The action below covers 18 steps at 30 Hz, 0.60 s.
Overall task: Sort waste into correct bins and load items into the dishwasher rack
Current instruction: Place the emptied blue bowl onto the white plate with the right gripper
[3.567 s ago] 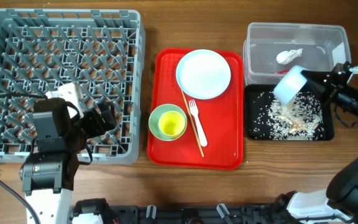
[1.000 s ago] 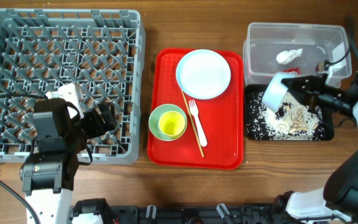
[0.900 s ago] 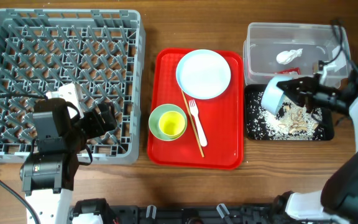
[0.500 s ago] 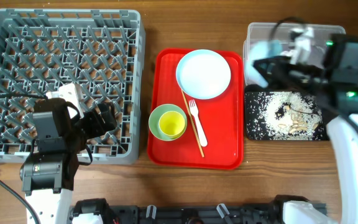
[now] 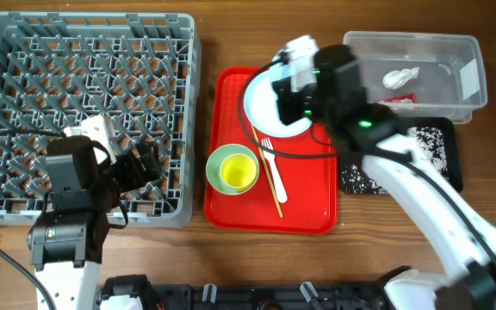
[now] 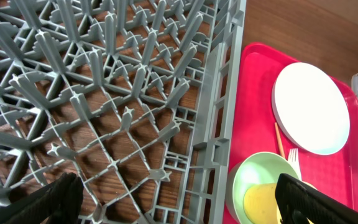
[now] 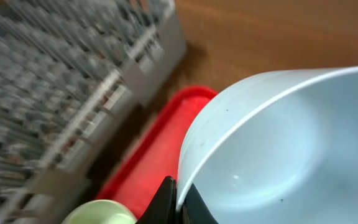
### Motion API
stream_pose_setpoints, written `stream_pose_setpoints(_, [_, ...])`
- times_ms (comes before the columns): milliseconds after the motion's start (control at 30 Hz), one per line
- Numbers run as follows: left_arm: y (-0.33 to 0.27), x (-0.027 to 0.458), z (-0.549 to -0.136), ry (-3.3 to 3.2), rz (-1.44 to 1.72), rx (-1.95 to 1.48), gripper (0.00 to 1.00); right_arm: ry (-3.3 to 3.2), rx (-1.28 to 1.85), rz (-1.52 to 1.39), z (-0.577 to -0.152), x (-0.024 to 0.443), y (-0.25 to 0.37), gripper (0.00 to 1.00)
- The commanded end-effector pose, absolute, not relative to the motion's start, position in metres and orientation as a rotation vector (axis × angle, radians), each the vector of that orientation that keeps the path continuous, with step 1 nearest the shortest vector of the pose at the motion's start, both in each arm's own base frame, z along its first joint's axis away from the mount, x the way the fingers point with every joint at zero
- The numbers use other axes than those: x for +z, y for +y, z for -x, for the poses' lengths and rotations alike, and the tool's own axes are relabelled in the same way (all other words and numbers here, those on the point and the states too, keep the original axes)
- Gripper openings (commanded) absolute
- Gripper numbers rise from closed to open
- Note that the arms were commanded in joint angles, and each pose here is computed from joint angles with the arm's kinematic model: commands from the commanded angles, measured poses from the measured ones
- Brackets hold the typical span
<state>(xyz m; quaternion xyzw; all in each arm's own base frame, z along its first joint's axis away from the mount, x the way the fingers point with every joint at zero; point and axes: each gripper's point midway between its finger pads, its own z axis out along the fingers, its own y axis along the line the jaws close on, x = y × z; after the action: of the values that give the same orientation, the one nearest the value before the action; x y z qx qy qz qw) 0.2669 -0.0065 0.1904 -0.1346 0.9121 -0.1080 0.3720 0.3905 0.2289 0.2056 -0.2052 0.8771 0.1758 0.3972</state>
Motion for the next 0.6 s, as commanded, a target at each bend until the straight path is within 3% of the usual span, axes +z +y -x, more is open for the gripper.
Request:
stream_pose_setpoints(0, [-0.010,0.200,-0.269,2.315,0.331,-0.298,1.00,2.334,0.287,0.449,-0.412,0.152,0.220,0.04])
stream_pose_setpoints(167, [-0.010,0.200,-0.269,2.315,0.331,-0.298,1.00,2.479,0.297,0.355,-0.412,0.099,0.222,0.04])
stream_pose_setpoints(333, [-0.010,0.199,-0.268,2.317,0.332,-0.298,1.00,2.521,0.282,0.356,-0.410,0.081,0.221,0.05])
stream_pose_setpoints(500, [-0.010,0.198,-0.267,2.323,0.333,-0.298,1.00,2.539,0.317,0.375,-0.405,0.080,0.224,0.21])
stream_pose_setpoints(567, [-0.010,0.198,-0.267,2.323,0.333,-0.298,1.00,2.545,0.381,0.398,-0.399,0.083,0.231,0.33])
